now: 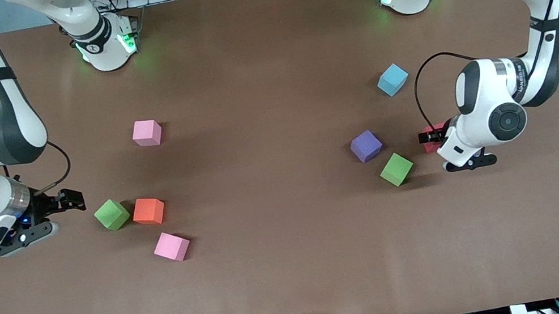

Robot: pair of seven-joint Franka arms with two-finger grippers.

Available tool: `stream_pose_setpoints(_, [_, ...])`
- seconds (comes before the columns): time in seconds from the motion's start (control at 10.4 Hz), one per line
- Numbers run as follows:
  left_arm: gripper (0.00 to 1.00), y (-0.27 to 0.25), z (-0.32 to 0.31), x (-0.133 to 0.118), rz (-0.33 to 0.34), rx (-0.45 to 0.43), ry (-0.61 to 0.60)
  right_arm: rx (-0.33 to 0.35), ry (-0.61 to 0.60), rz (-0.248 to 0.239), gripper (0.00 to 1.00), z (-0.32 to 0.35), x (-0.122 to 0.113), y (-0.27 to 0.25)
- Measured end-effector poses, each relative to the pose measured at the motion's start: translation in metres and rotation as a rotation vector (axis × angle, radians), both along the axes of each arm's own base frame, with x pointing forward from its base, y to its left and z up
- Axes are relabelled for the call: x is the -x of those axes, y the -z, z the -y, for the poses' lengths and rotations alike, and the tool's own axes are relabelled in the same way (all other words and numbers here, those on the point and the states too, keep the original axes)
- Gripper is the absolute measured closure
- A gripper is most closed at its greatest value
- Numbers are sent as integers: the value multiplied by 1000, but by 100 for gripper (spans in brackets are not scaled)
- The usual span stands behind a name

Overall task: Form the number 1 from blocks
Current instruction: 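Grasp the red cube with the left gripper while the right gripper lowers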

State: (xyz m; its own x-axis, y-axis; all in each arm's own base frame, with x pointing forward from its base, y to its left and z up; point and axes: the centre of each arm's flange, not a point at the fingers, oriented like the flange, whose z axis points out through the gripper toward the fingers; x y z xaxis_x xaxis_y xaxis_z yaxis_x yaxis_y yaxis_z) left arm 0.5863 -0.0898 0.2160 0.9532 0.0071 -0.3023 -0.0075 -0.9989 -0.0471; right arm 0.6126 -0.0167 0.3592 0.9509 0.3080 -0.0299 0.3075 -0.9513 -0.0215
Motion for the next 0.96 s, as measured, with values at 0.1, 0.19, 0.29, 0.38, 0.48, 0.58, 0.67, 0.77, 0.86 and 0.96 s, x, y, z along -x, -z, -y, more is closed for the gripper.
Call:
stream_pose_setpoints(0.1, [0, 7, 0, 1, -11, -1, 0, -2, -30, -23, 0, -4, 1, 14])
stream_pose_setpoints(0.19, [0, 13, 0, 2, -20, -2, 0, -3, -52, -44, 0, -13, 1, 29])
stream_pose_setpoints(0.29, [0, 19, 0, 4, -30, -2, 0, -3, -69, -56, 0, -23, 2, 46])
stream_pose_setpoints(0.38, [0, 25, -1, 5, -40, -3, -1, -3, -82, -65, 0, -31, 5, 61])
stream_pose_setpoints(0.48, [2, 30, -1, 6, -46, -4, -1, -3, -89, -76, 0, -35, 10, 73])
stream_pose_setpoints(0.58, [11, 31, -1, 6, -46, -4, -2, -3, -93, -84, 0, -36, 15, 81])
stream_pose_setpoints(0.67, [28, 30, -1, 6, -44, -3, -2, -3, -101, -89, 0, -36, 18, 85])
stream_pose_setpoints(0.77, [39, 30, -1, 5, -42, -3, -2, -5, -121, -92, 0, -38, 19, 87])
stream_pose_setpoints(0.86, [40, 29, -1, 4, -38, -3, -2, -7, -147, -95, 0, -39, 20, 88])
stream_pose_setpoints(0.96, [40, 25, 0, 1, -30, -1, -2, -9, -182, -96, 0, -40, 20, 90])
